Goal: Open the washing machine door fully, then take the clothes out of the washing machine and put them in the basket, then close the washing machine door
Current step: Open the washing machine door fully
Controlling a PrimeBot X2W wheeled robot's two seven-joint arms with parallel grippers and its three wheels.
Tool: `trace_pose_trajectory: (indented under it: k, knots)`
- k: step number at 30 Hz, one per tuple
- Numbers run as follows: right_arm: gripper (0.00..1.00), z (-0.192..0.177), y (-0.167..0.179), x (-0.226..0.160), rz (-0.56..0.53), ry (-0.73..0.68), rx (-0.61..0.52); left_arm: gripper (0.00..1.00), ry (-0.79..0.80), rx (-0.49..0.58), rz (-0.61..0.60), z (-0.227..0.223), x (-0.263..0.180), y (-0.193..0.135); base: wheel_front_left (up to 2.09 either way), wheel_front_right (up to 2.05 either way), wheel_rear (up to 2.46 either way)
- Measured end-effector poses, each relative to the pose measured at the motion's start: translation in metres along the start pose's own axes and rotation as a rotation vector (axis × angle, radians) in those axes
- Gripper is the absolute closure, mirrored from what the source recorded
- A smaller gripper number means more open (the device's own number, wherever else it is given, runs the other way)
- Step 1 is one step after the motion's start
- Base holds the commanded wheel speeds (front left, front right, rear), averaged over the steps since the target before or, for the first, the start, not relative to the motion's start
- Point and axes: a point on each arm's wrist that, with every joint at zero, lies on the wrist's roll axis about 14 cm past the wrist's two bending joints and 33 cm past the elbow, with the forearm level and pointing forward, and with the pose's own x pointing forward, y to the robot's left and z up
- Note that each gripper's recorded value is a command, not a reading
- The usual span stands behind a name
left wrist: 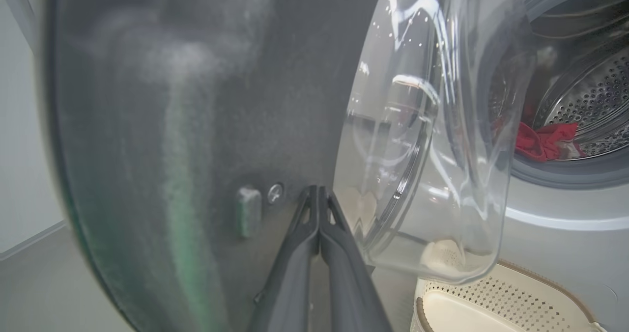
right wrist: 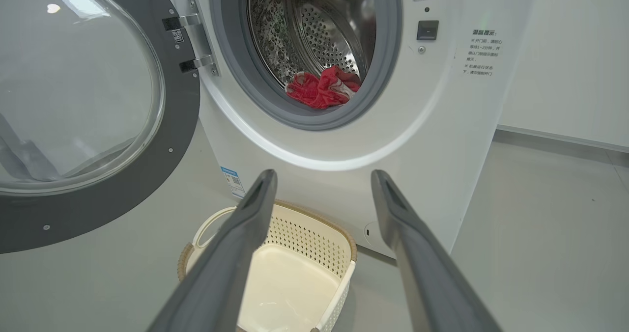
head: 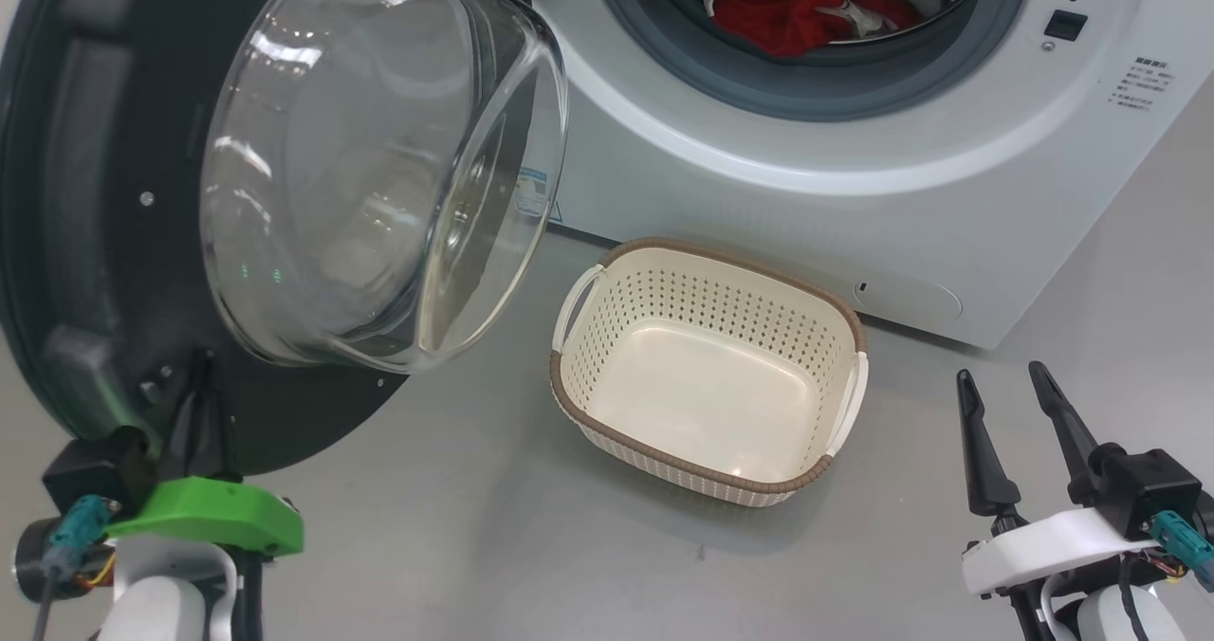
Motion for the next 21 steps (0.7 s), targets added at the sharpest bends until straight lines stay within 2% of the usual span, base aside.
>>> trace_pose_trajectory:
  k: [12, 21]
  knots:
    - [0.0, -0.002, -0.004, 0.002, -0.005, 0.003, 0.002, 1.0, -0.015, 0.013, 0.112, 0.008, 0.017, 0.039, 0.0, 0.0, 0.0]
    - [0.0, -0.004, -0.006, 0.002, -0.009, 0.008, 0.003, 1.0, -0.025, 0.025, 0.148, 0.014, 0.027, 0.052, 0.0, 0.0, 0.0]
